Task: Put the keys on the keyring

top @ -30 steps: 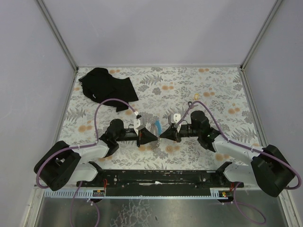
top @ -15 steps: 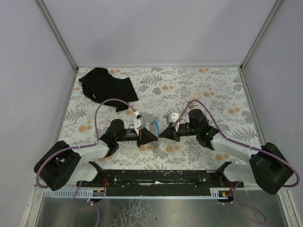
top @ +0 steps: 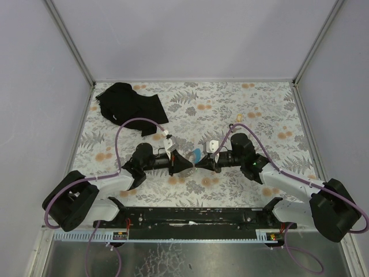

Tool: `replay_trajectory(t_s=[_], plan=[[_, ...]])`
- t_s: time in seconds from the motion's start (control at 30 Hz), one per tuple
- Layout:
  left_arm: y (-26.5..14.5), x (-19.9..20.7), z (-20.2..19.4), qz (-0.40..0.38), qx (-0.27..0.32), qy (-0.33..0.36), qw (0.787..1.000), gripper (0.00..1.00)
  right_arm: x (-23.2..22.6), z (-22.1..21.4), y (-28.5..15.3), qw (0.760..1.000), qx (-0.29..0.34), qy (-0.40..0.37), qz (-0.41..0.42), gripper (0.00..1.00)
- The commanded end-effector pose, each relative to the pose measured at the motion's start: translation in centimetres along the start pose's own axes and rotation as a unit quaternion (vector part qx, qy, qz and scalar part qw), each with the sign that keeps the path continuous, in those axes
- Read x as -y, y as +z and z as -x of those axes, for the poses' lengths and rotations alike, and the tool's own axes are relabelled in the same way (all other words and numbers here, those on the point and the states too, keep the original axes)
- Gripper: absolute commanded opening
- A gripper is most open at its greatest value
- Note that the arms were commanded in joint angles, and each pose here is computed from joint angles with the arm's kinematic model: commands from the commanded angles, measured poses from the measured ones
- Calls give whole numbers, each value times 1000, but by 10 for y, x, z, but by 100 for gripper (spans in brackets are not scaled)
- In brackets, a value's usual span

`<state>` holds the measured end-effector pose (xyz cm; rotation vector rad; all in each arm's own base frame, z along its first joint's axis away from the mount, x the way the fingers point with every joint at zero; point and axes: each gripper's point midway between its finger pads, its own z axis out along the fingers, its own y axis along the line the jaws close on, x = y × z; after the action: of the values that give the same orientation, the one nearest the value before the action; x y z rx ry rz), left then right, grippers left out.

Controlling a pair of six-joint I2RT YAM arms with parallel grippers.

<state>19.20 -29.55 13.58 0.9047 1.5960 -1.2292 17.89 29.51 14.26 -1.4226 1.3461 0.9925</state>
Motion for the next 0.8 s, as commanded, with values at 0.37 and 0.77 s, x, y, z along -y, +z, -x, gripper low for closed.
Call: replay_trajectory(t_s=[0.37,0.77], plan=[[6,-11,43,47,74,-82,993,0,1,13,1,999,-5,-42,-7,0],[-4,-13,57,71,158,-138,975,0,-1,13,4,999,-3,-36,-5,0]])
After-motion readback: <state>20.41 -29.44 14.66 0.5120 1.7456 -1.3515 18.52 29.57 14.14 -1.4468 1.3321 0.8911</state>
